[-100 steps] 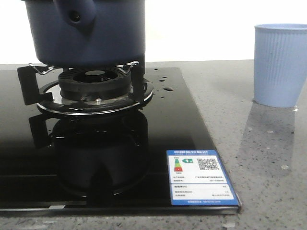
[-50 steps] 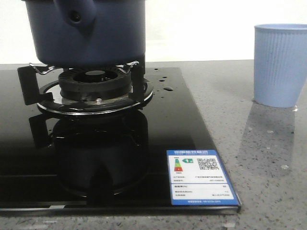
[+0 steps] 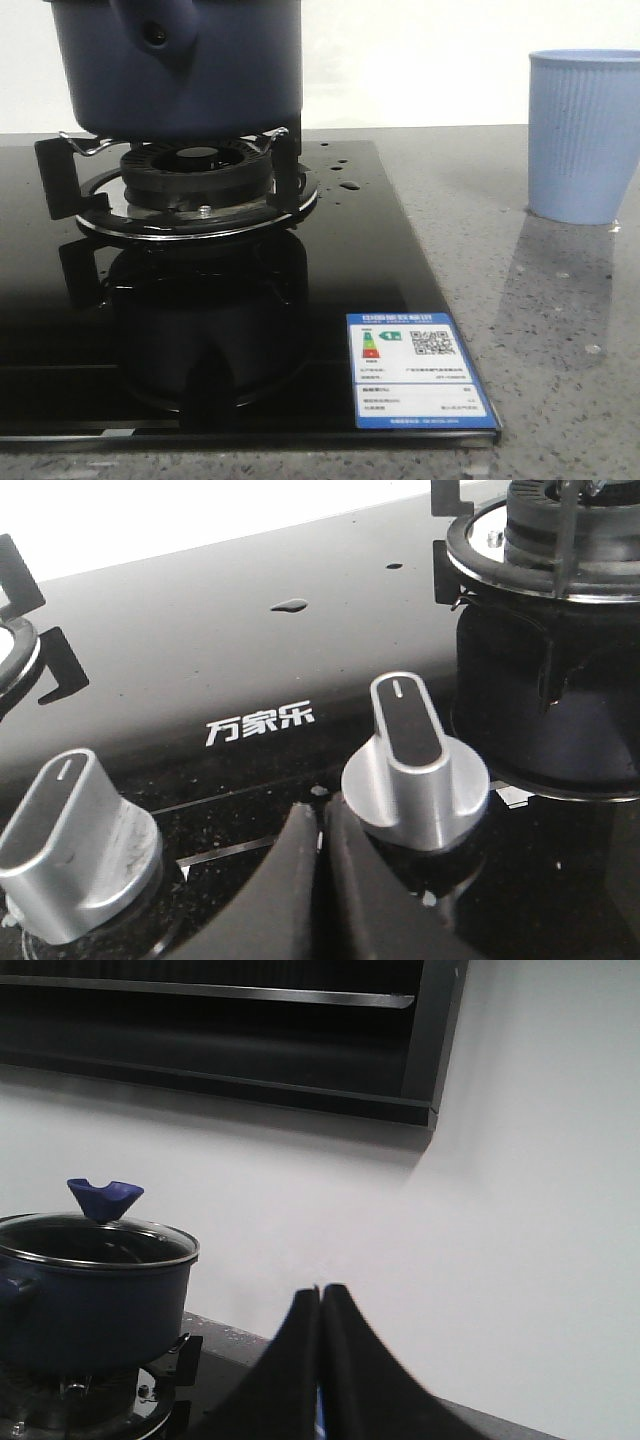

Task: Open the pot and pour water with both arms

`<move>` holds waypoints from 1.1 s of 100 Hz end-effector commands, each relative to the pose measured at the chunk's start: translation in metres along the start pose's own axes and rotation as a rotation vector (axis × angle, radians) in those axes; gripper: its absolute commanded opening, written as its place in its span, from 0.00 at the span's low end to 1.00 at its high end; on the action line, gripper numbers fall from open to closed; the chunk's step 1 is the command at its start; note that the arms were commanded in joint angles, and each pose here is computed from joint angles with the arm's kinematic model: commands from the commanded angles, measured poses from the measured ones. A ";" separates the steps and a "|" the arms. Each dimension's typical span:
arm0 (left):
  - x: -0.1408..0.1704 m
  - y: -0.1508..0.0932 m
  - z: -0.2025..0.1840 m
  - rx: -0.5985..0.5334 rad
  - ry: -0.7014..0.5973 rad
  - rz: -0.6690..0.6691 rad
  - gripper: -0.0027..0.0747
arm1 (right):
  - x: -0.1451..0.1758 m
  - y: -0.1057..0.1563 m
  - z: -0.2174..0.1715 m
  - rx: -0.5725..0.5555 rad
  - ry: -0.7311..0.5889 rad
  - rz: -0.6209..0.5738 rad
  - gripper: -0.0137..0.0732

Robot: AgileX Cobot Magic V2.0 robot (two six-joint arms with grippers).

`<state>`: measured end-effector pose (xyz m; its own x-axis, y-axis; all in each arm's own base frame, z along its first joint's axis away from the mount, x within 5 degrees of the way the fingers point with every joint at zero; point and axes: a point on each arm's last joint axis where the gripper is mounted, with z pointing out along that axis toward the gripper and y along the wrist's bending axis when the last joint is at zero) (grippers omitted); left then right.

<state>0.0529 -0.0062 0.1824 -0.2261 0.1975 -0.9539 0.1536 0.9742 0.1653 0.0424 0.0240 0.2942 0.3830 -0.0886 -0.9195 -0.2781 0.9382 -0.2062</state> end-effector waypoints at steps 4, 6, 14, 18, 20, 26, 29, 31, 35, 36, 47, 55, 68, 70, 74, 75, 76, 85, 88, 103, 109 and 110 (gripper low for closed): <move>0.009 -0.001 0.002 -0.009 -0.019 -0.006 0.01 | -0.008 0.001 0.002 -0.020 -0.035 0.001 0.08; 0.009 -0.001 0.002 -0.009 -0.019 -0.006 0.01 | -0.008 0.001 0.002 -0.020 -0.035 0.001 0.08; 0.009 -0.001 0.002 -0.009 -0.019 -0.006 0.01 | -0.008 0.001 0.002 -0.020 -0.035 0.001 0.08; 0.009 -0.001 0.002 -0.009 -0.019 -0.006 0.01 | -0.008 0.001 0.002 -0.020 -0.035 0.001 0.08; 0.009 -0.001 0.002 -0.009 -0.019 -0.006 0.01 | -0.008 0.001 0.002 -0.020 -0.035 0.001 0.08; 0.009 -0.001 0.002 -0.009 -0.019 -0.006 0.01 | -0.004 0.001 0.002 -0.012 -0.015 0.003 0.08; 0.009 -0.001 0.002 -0.009 -0.019 -0.006 0.01 | 0.001 0.000 0.002 -0.003 0.007 0.005 0.08; 0.009 -0.001 0.002 -0.009 -0.019 -0.006 0.01 | 0.003 0.000 0.002 0.006 0.020 0.006 0.08; 0.009 -0.001 0.002 -0.009 -0.019 -0.006 0.01 | 0.010 -0.001 0.002 0.022 0.051 0.008 0.08; 0.009 -0.001 0.002 -0.009 -0.019 -0.006 0.01 | 0.012 -0.002 0.002 0.028 0.065 0.013 0.08; 0.009 -0.001 0.002 -0.009 -0.019 -0.006 0.01 | 0.035 -0.005 -0.001 0.111 0.154 0.187 0.08; 0.009 -0.001 0.002 -0.009 -0.019 -0.006 0.01 | 0.058 -0.007 -0.006 0.174 0.273 0.239 0.08; 0.009 -0.001 0.002 -0.009 -0.019 -0.006 0.01 | 0.086 -0.005 -0.014 0.199 0.402 0.191 0.08; 0.009 -0.001 0.002 -0.009 -0.019 -0.006 0.01 | 0.089 -0.004 -0.015 0.201 0.415 0.184 0.08; 0.009 -0.001 0.002 -0.009 -0.019 -0.006 0.01 | 0.096 -0.004 -0.018 0.214 0.432 0.171 0.08; 0.009 -0.001 0.002 -0.009 -0.019 -0.006 0.01 | 0.097 -0.004 -0.018 0.219 0.432 0.164 0.08; 0.009 -0.001 0.002 -0.009 -0.019 -0.006 0.01 | 0.099 -0.003 -0.019 0.219 0.433 0.161 0.08; 0.009 -0.001 0.002 -0.009 -0.019 -0.006 0.01 | 0.101 -0.007 -0.021 0.262 0.474 0.085 0.08; 0.009 -0.001 0.002 -0.009 -0.019 -0.006 0.01 | 0.102 -0.008 -0.021 0.275 0.478 0.066 0.08; 0.009 -0.001 0.002 -0.008 -0.019 -0.008 0.01 | 0.101 -0.009 -0.027 0.311 0.485 0.019 0.08; 0.009 -0.001 0.002 -0.008 -0.019 -0.008 0.01 | 0.103 -0.008 -0.031 0.315 0.509 0.025 0.08; 0.009 -0.001 0.002 -0.008 -0.019 -0.008 0.01 | 0.103 -0.008 -0.031 0.314 0.513 0.026 0.08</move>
<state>0.0529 -0.0061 0.1824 -0.2259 0.1991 -0.9536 0.1534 0.9739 0.1670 0.0584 -0.0039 0.1906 -0.1376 -0.1177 -0.9835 0.0250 0.9922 -0.1222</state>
